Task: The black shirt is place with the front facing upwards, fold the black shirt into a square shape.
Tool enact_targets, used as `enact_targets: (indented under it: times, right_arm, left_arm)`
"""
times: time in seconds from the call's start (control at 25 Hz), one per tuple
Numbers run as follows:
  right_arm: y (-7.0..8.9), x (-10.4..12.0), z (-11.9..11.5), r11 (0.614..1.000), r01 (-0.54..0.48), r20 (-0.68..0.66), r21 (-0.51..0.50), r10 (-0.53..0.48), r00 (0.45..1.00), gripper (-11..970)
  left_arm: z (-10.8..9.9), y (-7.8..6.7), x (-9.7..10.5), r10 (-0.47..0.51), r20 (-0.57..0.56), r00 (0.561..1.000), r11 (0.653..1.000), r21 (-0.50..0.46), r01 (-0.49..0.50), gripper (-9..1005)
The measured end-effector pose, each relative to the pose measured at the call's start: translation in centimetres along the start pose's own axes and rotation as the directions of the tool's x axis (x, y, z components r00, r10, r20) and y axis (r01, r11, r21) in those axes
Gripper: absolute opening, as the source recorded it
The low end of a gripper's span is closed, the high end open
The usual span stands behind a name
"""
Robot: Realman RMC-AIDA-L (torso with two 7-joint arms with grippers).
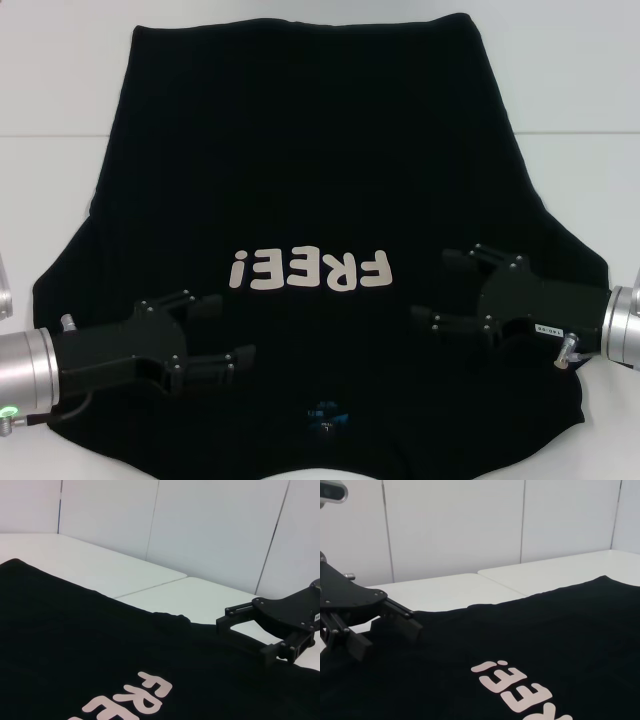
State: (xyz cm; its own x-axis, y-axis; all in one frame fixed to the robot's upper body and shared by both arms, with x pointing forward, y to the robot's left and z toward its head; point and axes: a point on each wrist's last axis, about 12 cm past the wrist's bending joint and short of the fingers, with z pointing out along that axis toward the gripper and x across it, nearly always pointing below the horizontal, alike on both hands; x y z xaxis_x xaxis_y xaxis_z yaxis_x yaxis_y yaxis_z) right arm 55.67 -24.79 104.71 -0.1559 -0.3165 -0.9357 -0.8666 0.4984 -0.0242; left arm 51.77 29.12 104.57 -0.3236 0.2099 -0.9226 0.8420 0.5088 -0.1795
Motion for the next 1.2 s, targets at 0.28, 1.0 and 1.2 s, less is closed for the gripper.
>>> enact_targets:
  times: [0.28, 1.0, 1.2]
  right_arm:
    - [0.0, 0.0, 0.0, 1.000, -0.010, 0.001, -0.001, 0.010, 1.000, 944]
    - [0.0, -0.1, -0.1, 1.000, -0.031, 0.007, 0.000, 0.031, 0.999, 943]
    - [0.0, -0.3, 0.2, 1.000, -0.030, 0.008, -0.010, 0.030, 1.000, 942]
  left_arm:
    - [0.0, 0.0, 0.0, 0.000, -0.003, 1.000, 1.000, 0.001, 0.000, 891]
    - [-8.2, 5.8, -3.0, -0.719, 0.164, 0.675, 0.653, -0.170, 0.738, 891]
    - [-10.5, 6.9, -2.3, -0.808, 0.175, 0.563, 0.504, -0.290, 0.814, 890]
